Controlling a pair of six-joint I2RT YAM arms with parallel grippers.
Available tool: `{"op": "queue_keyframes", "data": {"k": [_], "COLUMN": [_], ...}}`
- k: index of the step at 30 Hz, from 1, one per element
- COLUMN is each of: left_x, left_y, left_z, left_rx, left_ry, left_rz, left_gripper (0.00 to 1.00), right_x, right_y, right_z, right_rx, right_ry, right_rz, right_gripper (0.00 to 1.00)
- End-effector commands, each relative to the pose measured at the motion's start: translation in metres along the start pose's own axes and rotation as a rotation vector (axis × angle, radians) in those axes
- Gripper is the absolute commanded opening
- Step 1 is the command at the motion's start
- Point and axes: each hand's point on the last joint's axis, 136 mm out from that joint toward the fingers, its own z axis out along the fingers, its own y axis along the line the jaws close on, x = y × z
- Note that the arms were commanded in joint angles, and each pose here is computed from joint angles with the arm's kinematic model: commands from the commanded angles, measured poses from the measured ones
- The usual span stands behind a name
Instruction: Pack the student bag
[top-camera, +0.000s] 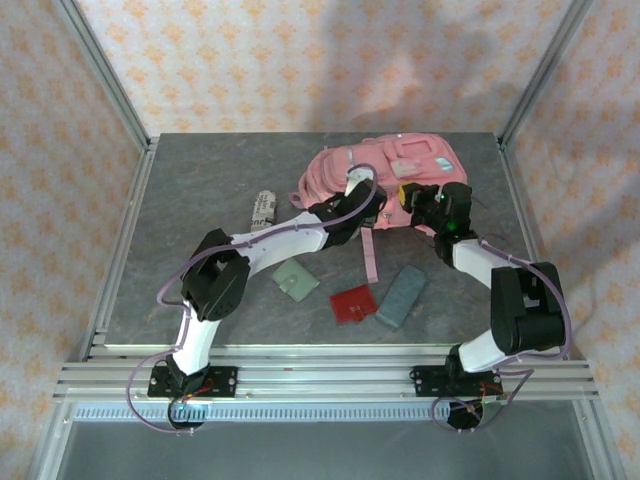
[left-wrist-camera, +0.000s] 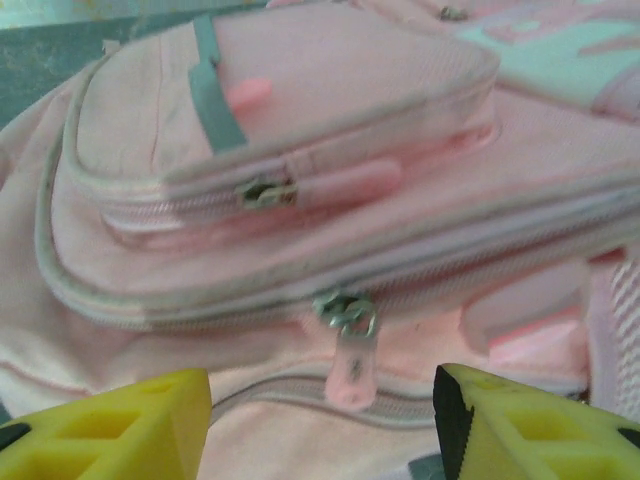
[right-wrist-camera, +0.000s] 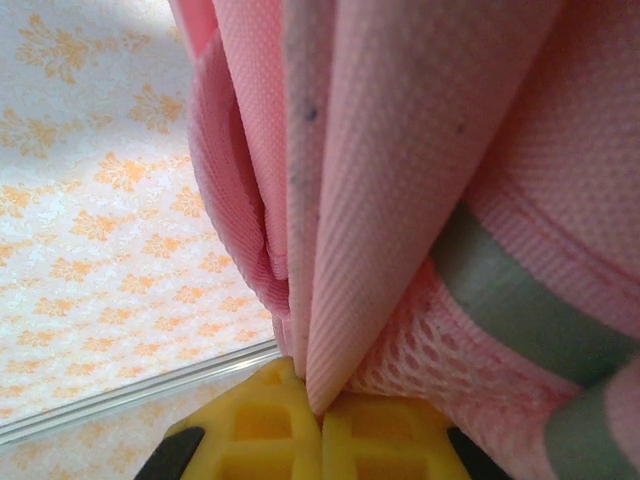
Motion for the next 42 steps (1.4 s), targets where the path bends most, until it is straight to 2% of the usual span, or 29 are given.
{"op": "queue_keyframes", "data": {"k": [1,8,11,13,15,17,18,24,34,37,42], "left_x": [-0.005,-0.007,-0.007,-0.008,-0.008,-0.007,-0.006,-0.007,0.016,0.025,0.047], "left_y": [0.003,0.001,0.009,0.017,0.024,0.029,0.031,0.054,0.136,0.140,0.125], "left_z": [0.013,0.034,0.038,0.039,0.038,0.036,0.035,0.026,0.014,0.010,0.007], "left_rx": [-0.049,-0.060,-0.078,-0.086,-0.089,-0.081,-0.070,-0.075,-0.175,-0.152,-0.053], "left_ry": [-0.021,-0.013,-0.017,-0.017,-0.017,-0.015,-0.015,-0.006,0.077,0.128,0.243], "left_rz": [0.037,0.052,0.056,0.046,0.037,0.035,0.035,0.043,0.011,0.013,0.065], "left_gripper": [0.64,0.58,0.39,0.22,0.11,0.06,0.00,0.00,0.00,0.00,0.00], "right_x": [0.026,0.031,0.032,0.031,0.031,0.029,0.028,0.019,-0.002,-0.008,-0.016], "right_y": [0.097,0.108,0.114,0.116,0.118,0.117,0.117,0.104,0.072,0.063,0.036], "right_z": [-0.020,-0.025,-0.027,-0.028,-0.028,-0.028,-0.029,-0.030,-0.042,-0.040,-0.026], "right_rx": [-0.287,-0.311,-0.319,-0.323,-0.327,-0.326,-0.326,-0.300,-0.235,-0.193,-0.089], "right_ry": [0.060,0.070,0.071,0.070,0.068,0.064,0.062,0.036,-0.021,-0.044,-0.040], "right_rz": [-0.131,-0.134,-0.142,-0.143,-0.144,-0.143,-0.142,-0.139,-0.131,-0.151,-0.168], "right_gripper": [0.00,0.00,0.00,0.00,0.00,0.00,0.00,0.00,0.00,0.00,0.00]}}
